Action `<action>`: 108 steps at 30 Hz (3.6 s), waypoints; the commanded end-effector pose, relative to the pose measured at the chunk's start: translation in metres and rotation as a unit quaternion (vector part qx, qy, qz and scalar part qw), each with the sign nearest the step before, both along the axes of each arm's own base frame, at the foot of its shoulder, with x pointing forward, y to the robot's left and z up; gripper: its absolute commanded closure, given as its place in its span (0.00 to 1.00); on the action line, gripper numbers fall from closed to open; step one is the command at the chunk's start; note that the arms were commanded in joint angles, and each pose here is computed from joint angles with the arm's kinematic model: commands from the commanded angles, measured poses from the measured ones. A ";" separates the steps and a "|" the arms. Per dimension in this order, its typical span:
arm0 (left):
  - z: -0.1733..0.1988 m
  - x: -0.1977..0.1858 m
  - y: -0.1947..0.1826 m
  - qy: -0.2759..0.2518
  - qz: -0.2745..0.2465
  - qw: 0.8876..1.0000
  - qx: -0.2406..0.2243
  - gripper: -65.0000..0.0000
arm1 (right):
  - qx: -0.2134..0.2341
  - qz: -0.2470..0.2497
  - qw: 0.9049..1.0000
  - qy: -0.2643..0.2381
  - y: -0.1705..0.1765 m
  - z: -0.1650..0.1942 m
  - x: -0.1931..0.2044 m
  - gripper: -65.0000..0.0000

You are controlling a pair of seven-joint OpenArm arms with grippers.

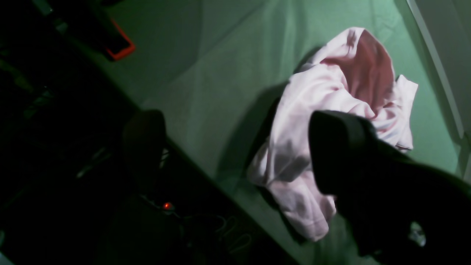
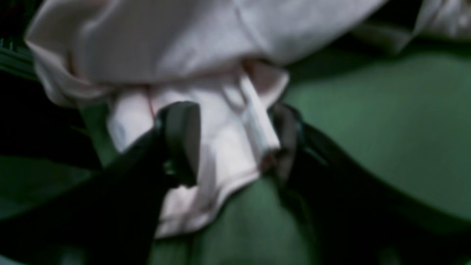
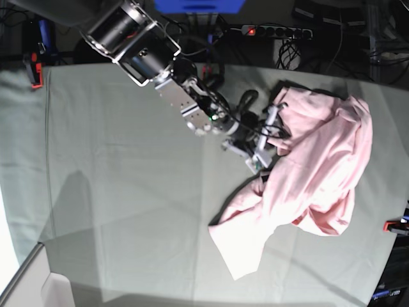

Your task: Layout the t-shirt on the table in an organized manner, then fold the t-shirt properly

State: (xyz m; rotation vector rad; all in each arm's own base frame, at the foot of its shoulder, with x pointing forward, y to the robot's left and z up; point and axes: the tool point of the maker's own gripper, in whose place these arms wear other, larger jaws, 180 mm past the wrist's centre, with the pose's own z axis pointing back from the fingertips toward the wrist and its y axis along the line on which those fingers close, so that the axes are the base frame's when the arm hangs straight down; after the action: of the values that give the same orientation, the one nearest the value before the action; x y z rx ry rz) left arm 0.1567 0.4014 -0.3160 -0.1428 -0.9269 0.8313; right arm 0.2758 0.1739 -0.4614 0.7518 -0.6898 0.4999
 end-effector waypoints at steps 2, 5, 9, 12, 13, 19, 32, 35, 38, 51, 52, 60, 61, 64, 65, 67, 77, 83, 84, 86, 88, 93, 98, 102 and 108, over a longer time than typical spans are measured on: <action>0.014 0.004 0.005 -0.015 -0.003 1.000 0.016 0.08 | 0.018 -0.002 1.000 -0.015 0.007 0.014 0.013 0.85; 0.014 0.005 0.005 -0.016 -0.003 1.000 0.015 0.08 | 0.017 -0.002 1.000 -0.012 0.006 0.011 0.011 1.00; 0.014 0.005 0.005 -0.016 -0.002 1.000 0.014 0.08 | 0.018 -0.002 1.000 -0.007 0.007 0.010 0.006 1.00; 0.018 0.013 0.004 -0.029 -0.003 0.999 0.015 0.08 | 0.028 -0.003 0.999 -0.027 0.002 0.022 0.011 1.00; 0.018 0.013 0.004 -0.029 -0.003 0.999 0.015 0.08 | 0.033 -0.004 0.999 -0.039 -0.004 0.028 0.012 1.00; 0.020 0.020 0.003 -0.042 -0.004 0.999 0.010 0.08 | 0.067 -0.092 0.985 -0.130 -0.089 0.091 0.046 1.00; 0.012 0.070 -0.042 -0.053 -0.078 0.995 -0.018 0.08 | -0.042 -0.290 0.934 -0.204 -0.312 0.144 0.067 1.00; 0.009 0.080 -0.057 -0.060 -0.091 0.994 -0.031 0.08 | -0.062 -0.328 0.917 -0.216 -0.350 0.154 0.058 1.00; 0.009 0.094 -0.072 -0.066 -0.112 0.991 -0.040 0.08 | -0.083 -0.381 0.893 -0.226 -0.397 0.163 0.050 1.00; -0.030 0.134 -0.144 -0.023 -0.192 0.978 -0.073 0.08 | -0.128 -0.521 0.810 -0.237 -0.516 0.195 0.026 1.00; -0.034 0.137 -0.150 -0.016 -0.196 0.978 -0.071 0.08 | -0.132 -0.525 0.808 -0.232 -0.521 0.195 0.025 1.00; -0.047 0.160 -0.196 0.016 -0.239 0.970 -0.046 0.08 | -0.134 -0.523 0.814 -0.212 -0.518 0.189 0.026 1.00; -0.051 0.163 -0.203 0.023 -0.244 0.968 -0.048 0.08 | -0.129 -0.526 0.815 -0.206 -0.516 0.184 0.025 1.00; -0.060 0.171 -0.218 0.040 -0.261 0.963 -0.045 0.08 | -0.127 -0.527 0.817 -0.197 -0.512 0.178 0.021 1.00; -0.065 0.174 -0.222 0.050 -0.268 0.961 -0.042 0.08 | -0.127 -0.527 0.817 -0.196 -0.512 0.177 0.020 1.00; -0.073 0.177 -0.227 0.067 -0.278 0.958 -0.038 0.08 | -0.128 -0.527 0.818 -0.193 -0.511 0.175 0.019 1.00; -0.085 0.185 -0.215 0.049 -0.277 0.960 -0.014 0.43 | -0.138 -0.532 0.817 -0.174 -0.522 0.161 0.013 1.00; -0.077 0.191 -0.199 0.018 -0.275 0.961 0.022 1.00 | -0.144 -0.538 0.817 -0.146 -0.532 0.140 0.008 1.00; -0.078 0.191 -0.196 0.022 -0.277 0.960 0.025 1.00 | -0.144 -0.538 0.817 -0.146 -0.532 0.140 0.008 1.00; -0.082 0.189 -0.194 0.027 -0.276 0.960 0.020 0.99 | -0.144 -0.539 0.817 -0.146 -0.533 0.140 0.008 1.00; -0.083 0.189 -0.192 0.027 -0.275 0.961 0.020 1.00 | -0.144 -0.539 0.817 -0.146 -0.533 0.140 0.008 1.00; -0.049 0.201 -0.156 -0.004 -0.248 0.967 0.061 1.00 | -0.150 -0.537 0.817 -0.150 -0.537 0.144 0.009 1.00; -0.012 0.211 -0.096 -0.032 -0.191 0.976 0.098 1.00 | -0.151 -0.536 0.816 -0.154 -0.537 0.146 0.010 1.00; 0.017 0.213 -0.049 -0.051 -0.147 0.980 0.125 1.00 | -0.151 -0.544 0.810 -0.160 -0.544 0.152 0.007 1.00; 0.021 0.209 0.005 -0.044 -0.093 0.988 0.112 1.00 | -0.153 -0.544 0.802 -0.191 -0.545 0.176 0.009 1.00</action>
State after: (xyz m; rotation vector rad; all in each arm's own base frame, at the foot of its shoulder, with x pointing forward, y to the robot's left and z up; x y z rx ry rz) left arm 0.3597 0.3948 -0.3164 -0.0923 -1.0066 0.5547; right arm 0.2777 -0.3678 -0.3078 -0.1314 -1.1731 -0.3406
